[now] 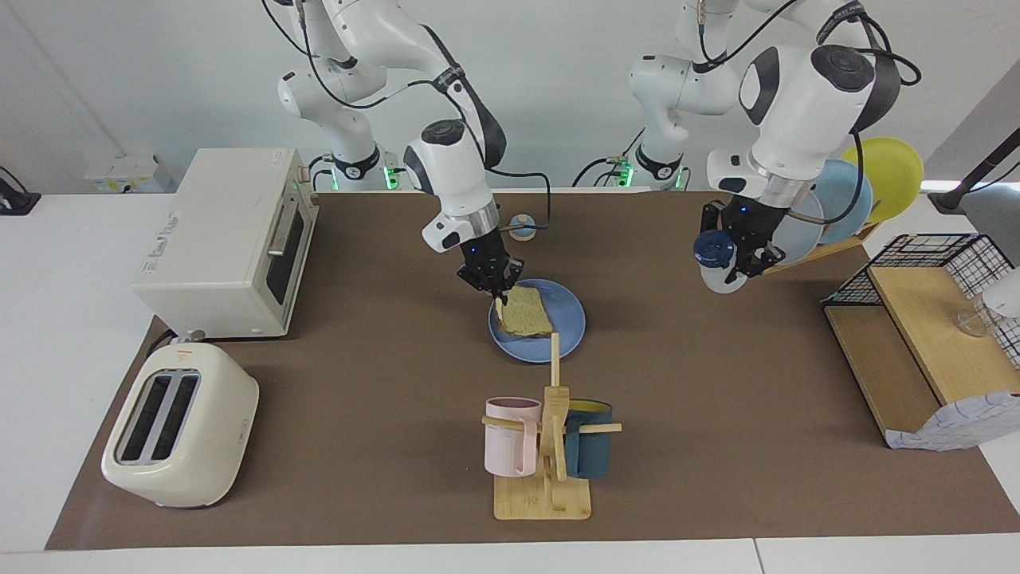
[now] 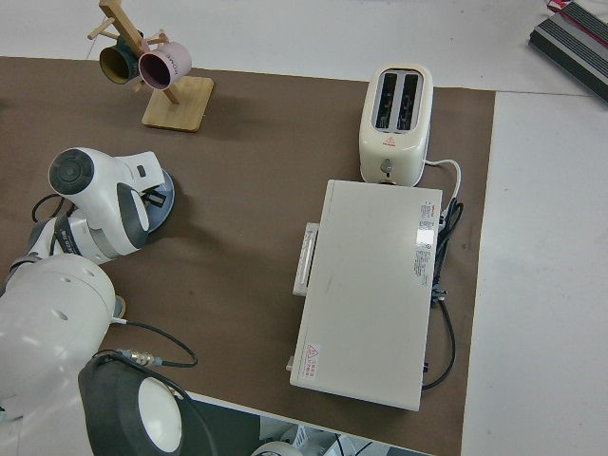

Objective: Put bread on plate and add seasoning
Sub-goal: 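Lower the bread onto the plate while the left gripper brings the bottle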

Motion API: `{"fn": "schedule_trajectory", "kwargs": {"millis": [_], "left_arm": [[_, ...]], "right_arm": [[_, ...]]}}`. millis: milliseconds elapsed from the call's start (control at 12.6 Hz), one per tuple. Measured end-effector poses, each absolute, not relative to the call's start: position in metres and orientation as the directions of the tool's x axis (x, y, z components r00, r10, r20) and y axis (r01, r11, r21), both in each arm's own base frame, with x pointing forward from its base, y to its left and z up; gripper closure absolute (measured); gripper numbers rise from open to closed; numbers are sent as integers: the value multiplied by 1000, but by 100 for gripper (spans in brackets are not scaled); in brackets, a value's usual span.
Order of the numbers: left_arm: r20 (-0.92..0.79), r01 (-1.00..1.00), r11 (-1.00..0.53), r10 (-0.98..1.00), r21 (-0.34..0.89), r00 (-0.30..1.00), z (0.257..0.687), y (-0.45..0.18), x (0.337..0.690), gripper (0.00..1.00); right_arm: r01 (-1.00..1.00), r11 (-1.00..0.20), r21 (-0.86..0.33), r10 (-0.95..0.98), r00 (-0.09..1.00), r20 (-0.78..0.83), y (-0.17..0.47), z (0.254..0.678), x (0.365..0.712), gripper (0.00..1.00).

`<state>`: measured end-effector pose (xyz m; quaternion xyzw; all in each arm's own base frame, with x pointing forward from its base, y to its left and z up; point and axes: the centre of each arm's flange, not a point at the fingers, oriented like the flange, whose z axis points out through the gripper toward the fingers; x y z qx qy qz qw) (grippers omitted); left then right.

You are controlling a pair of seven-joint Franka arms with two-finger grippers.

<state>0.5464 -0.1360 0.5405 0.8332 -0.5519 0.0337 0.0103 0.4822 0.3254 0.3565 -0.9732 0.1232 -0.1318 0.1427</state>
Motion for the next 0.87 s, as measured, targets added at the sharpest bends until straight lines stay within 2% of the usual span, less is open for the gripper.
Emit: {"fn": "schedule_trajectory", "kwargs": {"millis": [79,554,633,870], "left_arm": [[60,-934,-356,-933,-6,355,535,-143,539,53],[50,-964,-262,-963,37,264,509,-175,499,53],[51,-966,-256,-965,38,258,508,-177,496,53],[52,-969,-242,-968,45,244,505,-180,488,53]], "right_arm": [[-203,-929,-309,-278,935,220,325,355,481,85],[-228,-918,-325,-312,921,234,311,367,495,8],[-235,-914,-330,-321,917,238,307,372,500,0],[-252,-907,-338,-343,908,242,300,389,515,0]]}}
